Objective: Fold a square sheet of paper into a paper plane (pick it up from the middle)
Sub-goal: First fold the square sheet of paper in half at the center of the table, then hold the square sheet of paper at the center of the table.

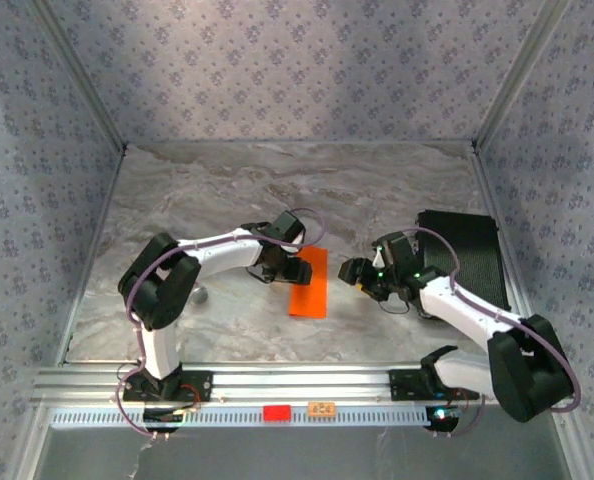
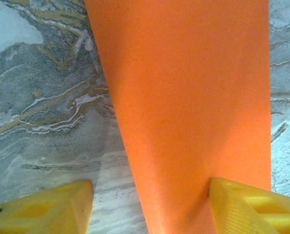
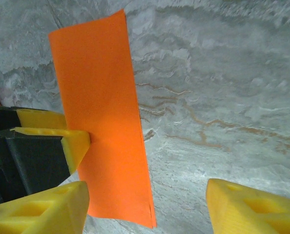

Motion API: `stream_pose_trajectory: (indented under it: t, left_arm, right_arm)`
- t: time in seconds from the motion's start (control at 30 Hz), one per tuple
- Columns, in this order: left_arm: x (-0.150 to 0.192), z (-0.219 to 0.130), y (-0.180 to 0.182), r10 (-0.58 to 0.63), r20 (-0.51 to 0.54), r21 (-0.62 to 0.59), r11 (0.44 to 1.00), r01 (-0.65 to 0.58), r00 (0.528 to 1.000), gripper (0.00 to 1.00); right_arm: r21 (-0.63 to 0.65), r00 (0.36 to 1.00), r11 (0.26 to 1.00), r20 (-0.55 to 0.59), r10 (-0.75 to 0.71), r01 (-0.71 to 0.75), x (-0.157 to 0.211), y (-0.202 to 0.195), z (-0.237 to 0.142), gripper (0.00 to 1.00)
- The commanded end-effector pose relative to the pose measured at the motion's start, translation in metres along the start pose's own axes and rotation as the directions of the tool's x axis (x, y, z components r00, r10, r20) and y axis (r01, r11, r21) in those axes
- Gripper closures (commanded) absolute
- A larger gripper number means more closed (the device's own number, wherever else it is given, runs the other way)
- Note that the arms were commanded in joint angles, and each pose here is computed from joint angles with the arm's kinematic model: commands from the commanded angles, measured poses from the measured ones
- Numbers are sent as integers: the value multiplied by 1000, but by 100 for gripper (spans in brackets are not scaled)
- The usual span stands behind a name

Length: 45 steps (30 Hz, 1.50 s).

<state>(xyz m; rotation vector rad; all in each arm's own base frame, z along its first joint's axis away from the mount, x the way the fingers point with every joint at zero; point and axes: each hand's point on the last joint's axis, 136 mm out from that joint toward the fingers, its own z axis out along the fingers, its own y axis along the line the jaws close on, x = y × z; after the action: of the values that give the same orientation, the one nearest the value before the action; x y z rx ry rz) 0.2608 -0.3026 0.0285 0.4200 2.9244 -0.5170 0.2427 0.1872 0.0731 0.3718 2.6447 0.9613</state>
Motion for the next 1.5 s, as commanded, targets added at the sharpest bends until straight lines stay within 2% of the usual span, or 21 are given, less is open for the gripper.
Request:
stream_pose_trajectory:
  t: [0.0, 0.27, 0.37, 0.67, 0.93, 1.03, 1.13, 1.3, 1.47]
  left_arm:
    - [3, 10, -1, -12, -30, 10, 1000, 12, 999, 37]
    - [4, 10, 3, -25, -23, -9, 1000, 25, 999, 37]
    - [3, 10, 2, -34, -17, -2, 999, 34, 999, 37]
    - [5, 11, 1, -40, -17, 4, 999, 40, 999, 37]
    - [2, 7, -5, -54, -2, 31, 998, 54, 999, 37]
    - [-3, -2, -13, -80, 27, 80, 994, 77, 996, 34]
    - [-9, -14, -19, -149, 64, 169, 976, 137, 987, 33]
    - [-18, -27, -30, -230, 106, 303, 934, 189, 967, 33]
    - [-16, -26, -34, -242, 90, 324, 924, 201, 966, 35]
  right_arm:
    - [-69, 999, 997, -24, -28, 26, -1, 23, 6, 43]
    - [-82, 994, 995, -93, -60, 52, 12, 35, 37, 77]
    - [-74, 991, 996, -119, -67, 59, 16, 36, 48, 81]
    - [-63, 980, 996, -185, -75, 64, 29, 31, 69, 88]
    - [72, 962, 991, -259, -88, 110, 44, -7, 74, 95]
    - [126, 942, 978, -314, -119, 165, 51, -23, 71, 98]
    - [118, 923, 971, -353, -156, 209, 54, -24, 65, 98]
    - [95, 934, 982, -338, -120, 160, 48, -26, 63, 97]
    - [75, 947, 992, -311, -77, 105, 46, -21, 66, 97]
